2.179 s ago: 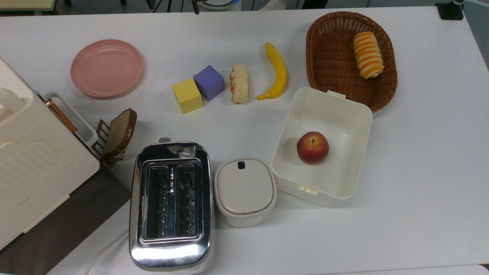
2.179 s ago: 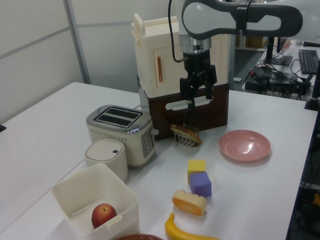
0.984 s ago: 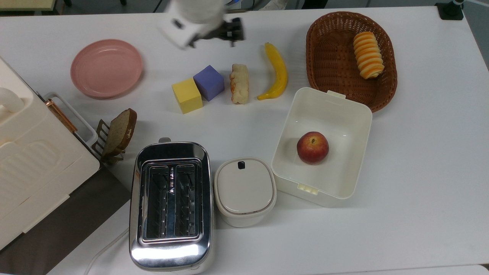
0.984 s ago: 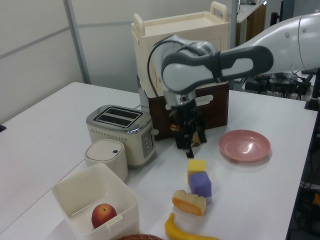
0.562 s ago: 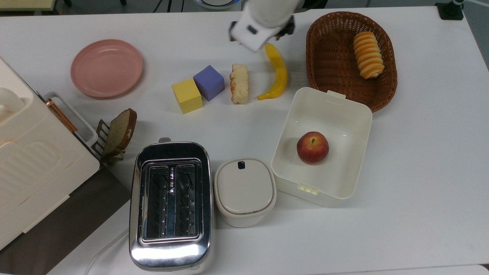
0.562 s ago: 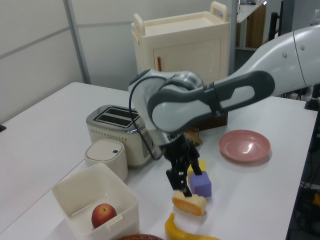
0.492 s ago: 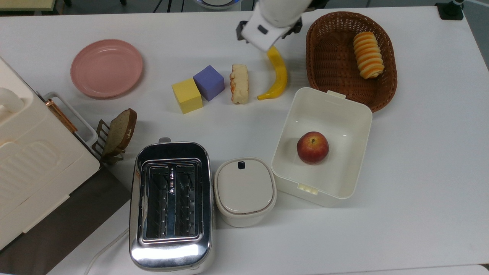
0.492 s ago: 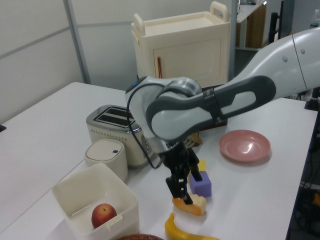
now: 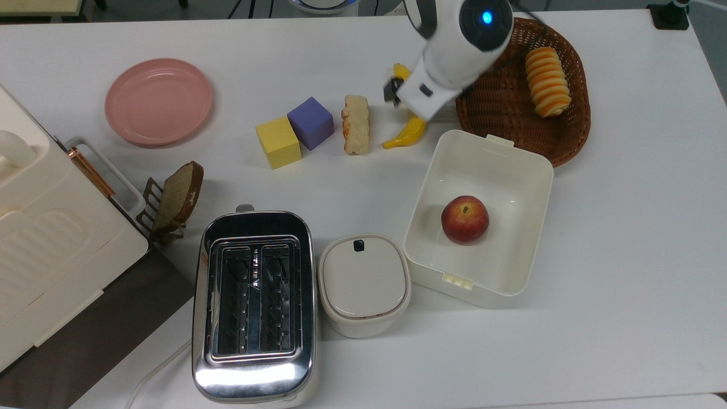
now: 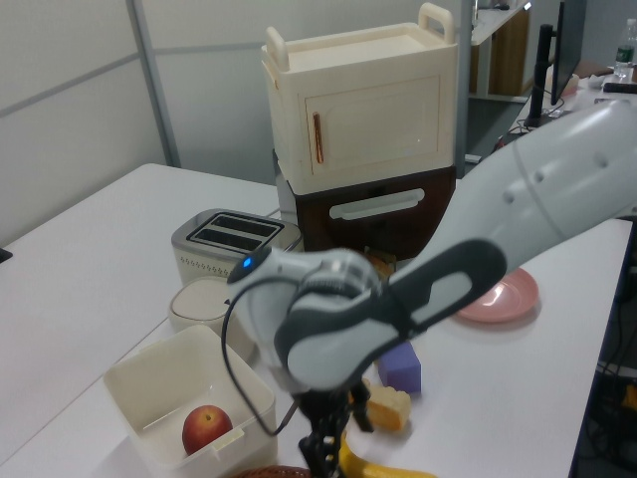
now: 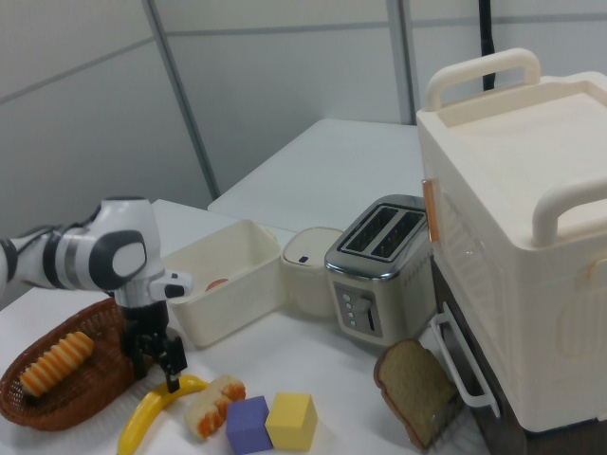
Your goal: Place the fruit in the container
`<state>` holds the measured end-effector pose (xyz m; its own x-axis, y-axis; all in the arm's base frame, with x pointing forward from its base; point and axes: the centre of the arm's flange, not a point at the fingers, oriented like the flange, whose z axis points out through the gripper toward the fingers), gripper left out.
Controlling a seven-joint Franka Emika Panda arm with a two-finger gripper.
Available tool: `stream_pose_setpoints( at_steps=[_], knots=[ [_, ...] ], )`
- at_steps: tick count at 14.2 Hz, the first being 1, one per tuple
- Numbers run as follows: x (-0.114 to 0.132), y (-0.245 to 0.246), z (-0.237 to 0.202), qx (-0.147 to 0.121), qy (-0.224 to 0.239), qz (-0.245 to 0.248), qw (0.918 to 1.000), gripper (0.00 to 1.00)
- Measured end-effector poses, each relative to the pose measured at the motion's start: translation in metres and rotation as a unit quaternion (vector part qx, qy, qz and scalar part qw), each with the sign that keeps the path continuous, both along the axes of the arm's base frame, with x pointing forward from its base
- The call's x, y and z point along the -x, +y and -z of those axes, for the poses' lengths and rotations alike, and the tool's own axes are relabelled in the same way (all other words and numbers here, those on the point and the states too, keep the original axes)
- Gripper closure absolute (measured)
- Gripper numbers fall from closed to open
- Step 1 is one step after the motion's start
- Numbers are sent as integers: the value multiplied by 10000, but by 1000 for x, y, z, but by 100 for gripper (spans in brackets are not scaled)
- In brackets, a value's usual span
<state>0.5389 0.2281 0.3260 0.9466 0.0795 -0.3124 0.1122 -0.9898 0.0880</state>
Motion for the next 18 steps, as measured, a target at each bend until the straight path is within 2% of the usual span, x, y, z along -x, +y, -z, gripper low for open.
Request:
stream_pose_setpoints(
  at_steps=[2,6,7,10,11,18],
  knots=[
    [-6,5,16,-77,-329,65,9994,0],
    [-4,8,21,-94,-404,81,9991,3],
    [-3,8,21,-91,-402,83,9991,12],
    [0,7,27,-63,-341,92,9994,61],
    [0,5,27,-56,-344,121,9993,65],
    [-9,-23,10,-58,-347,359,9987,65]
  ],
)
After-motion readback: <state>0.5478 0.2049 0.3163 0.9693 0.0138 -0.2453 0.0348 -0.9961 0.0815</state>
